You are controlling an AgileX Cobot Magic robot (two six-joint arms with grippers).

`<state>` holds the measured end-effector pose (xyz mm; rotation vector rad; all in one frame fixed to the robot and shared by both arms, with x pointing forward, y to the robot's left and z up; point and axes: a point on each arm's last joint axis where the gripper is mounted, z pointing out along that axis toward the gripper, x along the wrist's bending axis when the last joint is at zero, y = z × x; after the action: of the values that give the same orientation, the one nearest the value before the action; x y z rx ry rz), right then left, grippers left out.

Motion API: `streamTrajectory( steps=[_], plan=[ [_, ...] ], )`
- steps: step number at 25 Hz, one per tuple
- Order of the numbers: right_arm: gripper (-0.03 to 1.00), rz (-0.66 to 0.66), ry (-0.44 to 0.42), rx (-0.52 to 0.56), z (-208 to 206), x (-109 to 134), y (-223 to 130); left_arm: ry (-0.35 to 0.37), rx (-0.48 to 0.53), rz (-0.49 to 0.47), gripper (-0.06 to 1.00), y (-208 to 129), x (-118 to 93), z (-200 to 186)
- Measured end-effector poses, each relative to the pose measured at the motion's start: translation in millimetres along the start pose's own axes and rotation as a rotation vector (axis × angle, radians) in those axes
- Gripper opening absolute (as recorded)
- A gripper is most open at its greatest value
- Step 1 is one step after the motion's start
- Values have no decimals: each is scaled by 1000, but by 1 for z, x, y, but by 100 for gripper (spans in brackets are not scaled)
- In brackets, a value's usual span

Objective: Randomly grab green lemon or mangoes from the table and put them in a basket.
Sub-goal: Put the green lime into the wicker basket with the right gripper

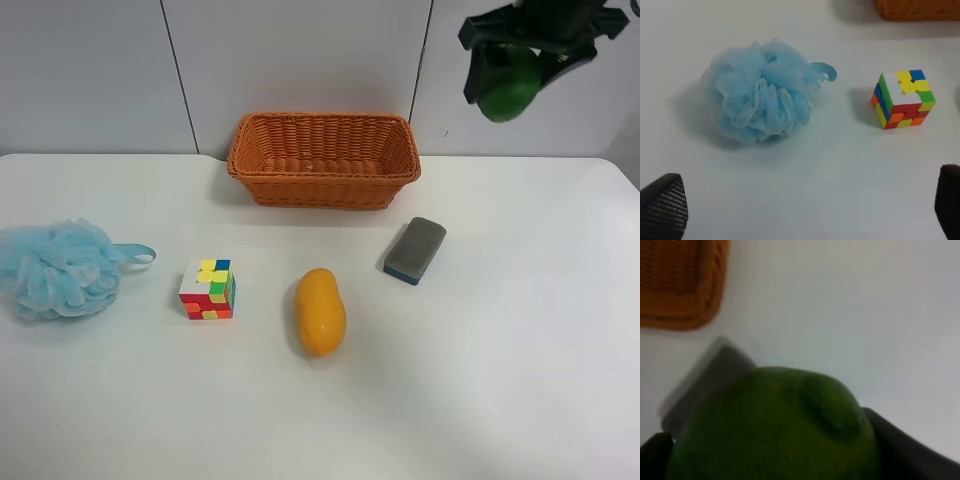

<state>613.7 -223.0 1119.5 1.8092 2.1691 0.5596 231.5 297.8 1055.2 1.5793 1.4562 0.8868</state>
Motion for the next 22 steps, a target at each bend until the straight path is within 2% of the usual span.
streamTrajectory(
  steps=[6, 11, 22],
  plan=[
    [69, -83, 45, -42, 27, 39, 33, 0, 0, 0, 99, 0, 0, 0],
    [69, -112, 68, -95, 76, 59, 49, 0, 0, 0, 99, 0, 0, 0],
    [69, -116, 76, -114, 189, 71, 45, 0, 0, 0, 99, 0, 0, 0]
  ],
)
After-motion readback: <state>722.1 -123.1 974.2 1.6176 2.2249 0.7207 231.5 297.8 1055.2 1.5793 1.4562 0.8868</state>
